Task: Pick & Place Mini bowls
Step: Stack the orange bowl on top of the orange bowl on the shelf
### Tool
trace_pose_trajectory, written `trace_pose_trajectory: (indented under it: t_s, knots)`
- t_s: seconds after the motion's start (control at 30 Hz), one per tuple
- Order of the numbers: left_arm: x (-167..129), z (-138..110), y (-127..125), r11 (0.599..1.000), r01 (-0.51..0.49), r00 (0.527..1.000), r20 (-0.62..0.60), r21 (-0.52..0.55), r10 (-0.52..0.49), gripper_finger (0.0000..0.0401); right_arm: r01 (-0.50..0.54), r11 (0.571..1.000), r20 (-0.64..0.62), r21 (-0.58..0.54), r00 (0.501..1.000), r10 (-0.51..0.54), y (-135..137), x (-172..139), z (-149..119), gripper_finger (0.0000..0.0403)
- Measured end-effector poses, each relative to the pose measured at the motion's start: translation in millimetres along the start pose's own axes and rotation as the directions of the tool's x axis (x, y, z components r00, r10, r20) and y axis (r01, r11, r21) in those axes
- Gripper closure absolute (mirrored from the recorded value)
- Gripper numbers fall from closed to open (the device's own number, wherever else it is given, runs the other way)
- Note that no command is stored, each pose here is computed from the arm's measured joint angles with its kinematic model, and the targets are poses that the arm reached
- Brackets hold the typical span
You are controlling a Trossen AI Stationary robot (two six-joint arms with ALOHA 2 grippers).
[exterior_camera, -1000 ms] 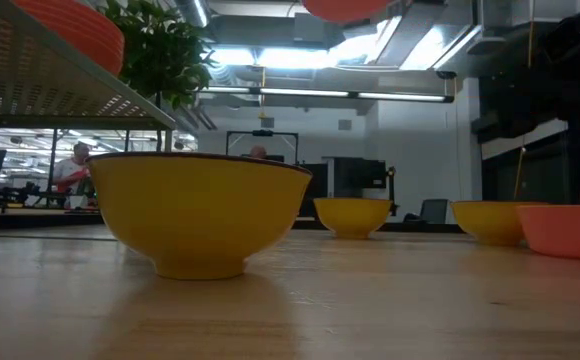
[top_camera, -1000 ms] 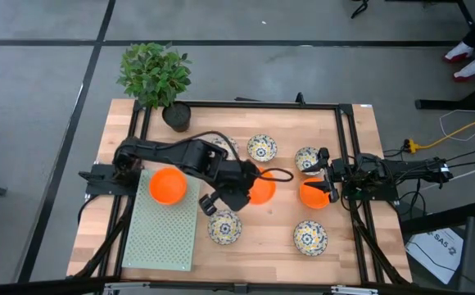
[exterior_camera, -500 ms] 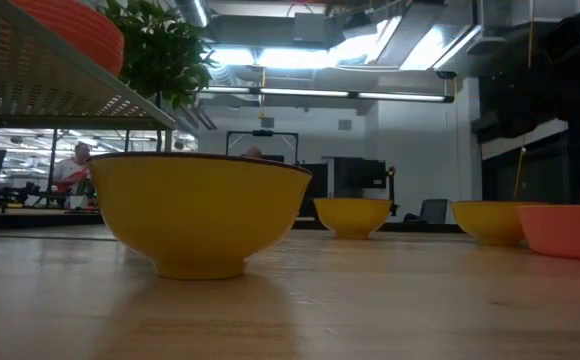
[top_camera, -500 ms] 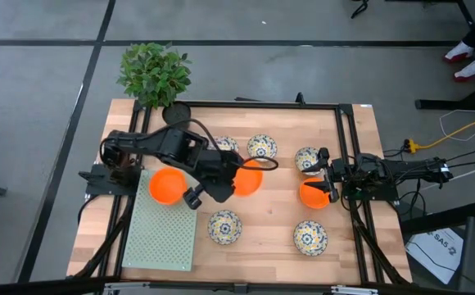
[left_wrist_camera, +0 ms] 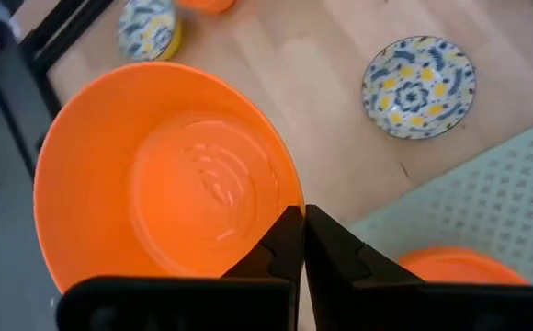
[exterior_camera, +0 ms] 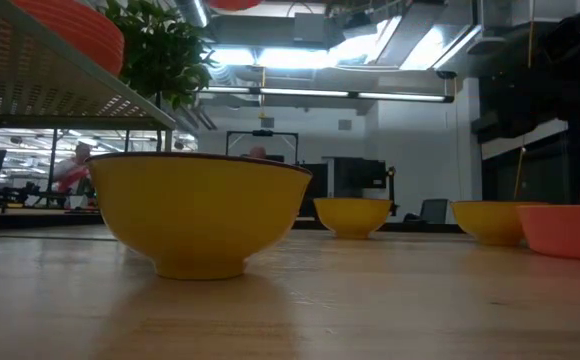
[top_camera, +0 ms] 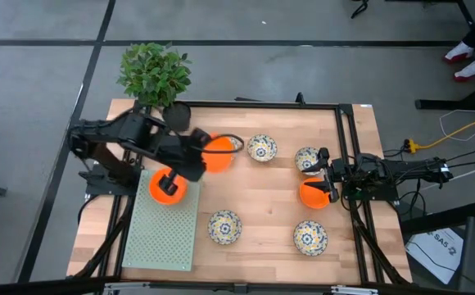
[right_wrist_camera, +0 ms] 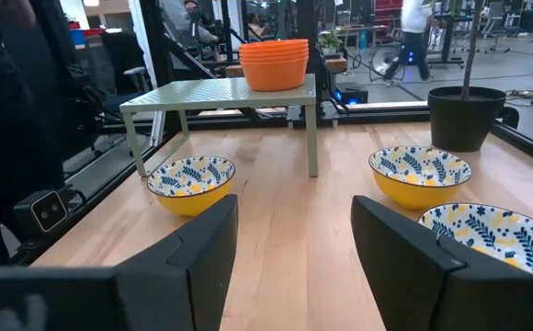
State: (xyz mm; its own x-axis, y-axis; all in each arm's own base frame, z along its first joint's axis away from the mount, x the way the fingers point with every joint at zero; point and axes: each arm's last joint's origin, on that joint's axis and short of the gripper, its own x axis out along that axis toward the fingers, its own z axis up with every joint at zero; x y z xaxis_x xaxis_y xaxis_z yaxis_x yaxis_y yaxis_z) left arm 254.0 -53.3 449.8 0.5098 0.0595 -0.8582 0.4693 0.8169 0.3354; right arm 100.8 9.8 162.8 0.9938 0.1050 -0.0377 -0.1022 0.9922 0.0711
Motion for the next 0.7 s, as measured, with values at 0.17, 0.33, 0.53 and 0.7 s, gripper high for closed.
trace_pose_trajectory:
  t_s: [0.17,0.33,0.53,0.7]
  knots:
    - [-5.6,-26.2,-11.1,0.998,-0.005,0.999,0.045,-0.065,0.007,0.0398,0.000,1.000,0.000,0.000,1.000,0.000,0.0,0.0,0.0,0.0190]
    - [-10.3,-51.5,-21.4,0.996,-0.011,0.998,0.066,-0.091,0.017,0.0398,0.000,1.000,0.000,0.000,1.000,0.000,0.0,0.0,0.0,0.0190]
    - [-14.8,-74.2,-34.2,0.997,0.018,0.997,0.075,-0.072,-0.012,0.0398,0.000,1.000,0.000,0.000,1.000,0.000,0.0,0.0,0.0,0.0190]
    - [-16.1,-86.6,-40.6,0.990,0.032,0.997,0.070,-0.136,-0.023,0.0398,0.000,1.000,0.000,0.000,1.000,0.000,0.0,0.0,0.0,0.0190]
